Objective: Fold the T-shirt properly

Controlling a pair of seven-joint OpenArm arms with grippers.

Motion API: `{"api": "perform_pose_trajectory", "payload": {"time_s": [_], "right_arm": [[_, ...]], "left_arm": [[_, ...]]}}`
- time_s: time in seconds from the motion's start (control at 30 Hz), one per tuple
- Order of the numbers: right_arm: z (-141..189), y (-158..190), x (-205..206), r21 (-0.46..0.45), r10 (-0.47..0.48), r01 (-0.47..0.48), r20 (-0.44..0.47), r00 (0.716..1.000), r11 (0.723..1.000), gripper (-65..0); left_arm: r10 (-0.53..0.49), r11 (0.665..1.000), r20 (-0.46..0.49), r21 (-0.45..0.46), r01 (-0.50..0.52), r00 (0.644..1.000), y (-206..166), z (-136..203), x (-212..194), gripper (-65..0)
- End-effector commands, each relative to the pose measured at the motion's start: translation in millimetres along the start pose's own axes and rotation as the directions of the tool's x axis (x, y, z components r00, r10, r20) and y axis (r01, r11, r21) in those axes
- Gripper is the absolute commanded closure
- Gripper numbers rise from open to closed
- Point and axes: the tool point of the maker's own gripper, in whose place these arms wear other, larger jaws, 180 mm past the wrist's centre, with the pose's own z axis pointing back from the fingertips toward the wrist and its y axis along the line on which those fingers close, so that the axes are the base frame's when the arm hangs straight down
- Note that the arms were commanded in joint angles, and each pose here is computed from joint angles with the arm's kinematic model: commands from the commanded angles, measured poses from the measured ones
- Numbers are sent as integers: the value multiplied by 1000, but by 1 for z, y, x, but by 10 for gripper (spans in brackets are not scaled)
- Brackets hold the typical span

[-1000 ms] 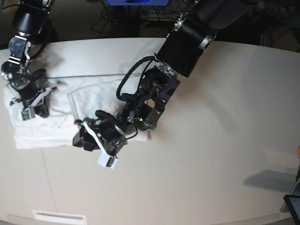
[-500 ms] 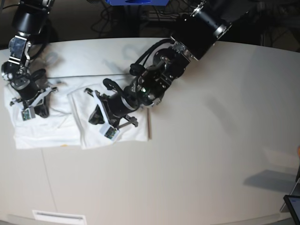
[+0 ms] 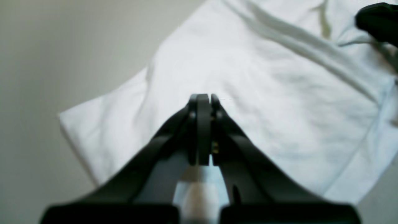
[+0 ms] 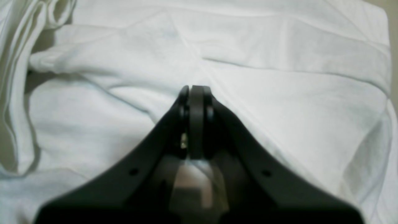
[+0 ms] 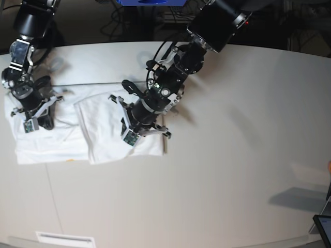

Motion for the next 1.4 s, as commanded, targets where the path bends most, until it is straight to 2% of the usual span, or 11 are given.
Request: {"api": "perform_pose_trajectory", "payload": {"time_s": [0.0,0.1,0.23,0.4,0.67,0.77,0.93,1.1,1.2,1.27,1.37], "right_arm": [[3,-5,-15,-9,37,-38,-84,996,999,0],[3,-5,-15,-9,37,-38,-84,996,999,0],[3,-5,-15,-9,37,-38,-84,996,999,0],[3,-6,-14,-10,39,-40,-83,996,999,0],[8,-3,0,-15,72,-72,-48,996,997,0],[10,12,14,5,107,-106,-12,994,994,0],[22,21,33,-7,167,-167,-15,986,986,-10],[42,19,82,-78,259,-256,31,965,964,-126],[54,13,104,-128,301,-295,30,953,947,-187],[65,-13,112,-208,283,-276,7,959,938,-226],[80,-47,113,-286,190,-186,-16,982,940,-293]], "left_arm": [[-3,1000,69,-3,3,998,-1,-1,26,0],[-4,1000,37,5,4,999,3,-7,16,0],[-8,1000,-52,1,8,999,1,-16,-17,0],[-7,1000,-113,5,7,994,3,-8,-49,0],[-67,996,-102,44,72,993,35,8,-50,0],[-89,993,-106,67,96,990,50,14,-53,0],[-121,987,-122,92,132,985,70,22,-59,0],[-122,987,-124,89,134,985,69,26,-62,0],[-126,988,-83,82,133,989,64,34,-50,0],[-113,988,-39,101,116,993,69,44,-36,0],[-82,986,57,148,73,995,80,63,-5,0]]}}
